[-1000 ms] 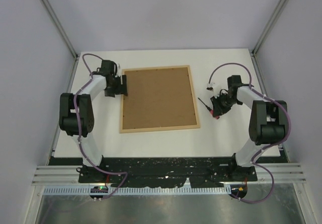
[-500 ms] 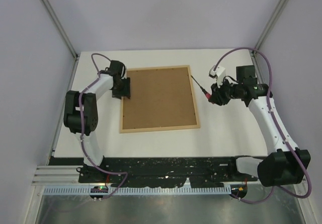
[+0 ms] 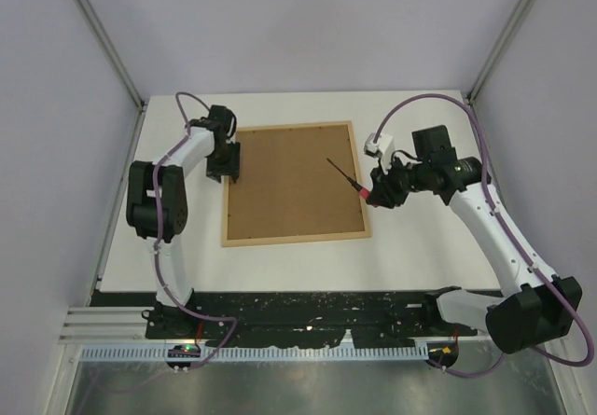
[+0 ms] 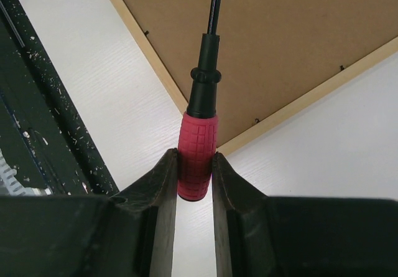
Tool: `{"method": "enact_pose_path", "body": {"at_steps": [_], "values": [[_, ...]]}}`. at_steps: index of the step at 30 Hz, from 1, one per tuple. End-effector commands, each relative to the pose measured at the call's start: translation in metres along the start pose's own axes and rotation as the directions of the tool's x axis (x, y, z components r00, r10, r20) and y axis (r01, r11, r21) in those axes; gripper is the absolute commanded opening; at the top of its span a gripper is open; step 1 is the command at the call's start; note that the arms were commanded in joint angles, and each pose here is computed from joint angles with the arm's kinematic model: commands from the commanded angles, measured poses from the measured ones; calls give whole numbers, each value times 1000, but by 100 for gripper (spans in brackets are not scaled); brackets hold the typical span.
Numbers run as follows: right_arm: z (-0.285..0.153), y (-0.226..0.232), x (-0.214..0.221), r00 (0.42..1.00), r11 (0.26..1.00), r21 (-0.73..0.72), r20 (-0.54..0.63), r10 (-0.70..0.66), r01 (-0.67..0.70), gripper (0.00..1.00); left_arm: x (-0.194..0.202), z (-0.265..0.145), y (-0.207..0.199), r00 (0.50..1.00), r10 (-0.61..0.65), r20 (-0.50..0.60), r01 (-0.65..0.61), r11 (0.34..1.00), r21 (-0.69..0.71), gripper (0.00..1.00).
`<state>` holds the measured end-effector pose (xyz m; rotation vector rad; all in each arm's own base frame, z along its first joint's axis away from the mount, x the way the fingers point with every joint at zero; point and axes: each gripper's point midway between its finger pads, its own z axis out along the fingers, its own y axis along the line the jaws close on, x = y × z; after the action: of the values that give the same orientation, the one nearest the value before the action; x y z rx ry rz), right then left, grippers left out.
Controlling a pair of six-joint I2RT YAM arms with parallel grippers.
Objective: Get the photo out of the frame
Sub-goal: Pick up the screwdriver from the center of the board.
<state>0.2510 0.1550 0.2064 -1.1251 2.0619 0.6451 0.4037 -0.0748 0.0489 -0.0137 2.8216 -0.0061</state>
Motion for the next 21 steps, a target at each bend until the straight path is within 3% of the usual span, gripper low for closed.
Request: {"method": "enact_pose_path", "body": {"at_steps": [1,3,8,14,21], "values": [[-3,4,-23,999,999,-20,41,-27,28,8,-3,-7,0,998,27,-58,-27,1000,-1,49],[-4,2,-28,998,999,-18,45,-42,43,8,-3,-6,-2,994,35,-105,-35,999,7,49],[-4,-5,-41,997,998,-20,48,-59,60,8,-23,-5,-5,995,17,-100,-11,998,62,48],[1,-12,-46,998,998,-23,37,-55,56,8,-31,-7,-8,992,31,-119,-8,983,184,37],[2,-10,-48,998,998,-37,47,-43,44,8,-11,-12,-1,986,47,-162,-12,978,209,42]]}}
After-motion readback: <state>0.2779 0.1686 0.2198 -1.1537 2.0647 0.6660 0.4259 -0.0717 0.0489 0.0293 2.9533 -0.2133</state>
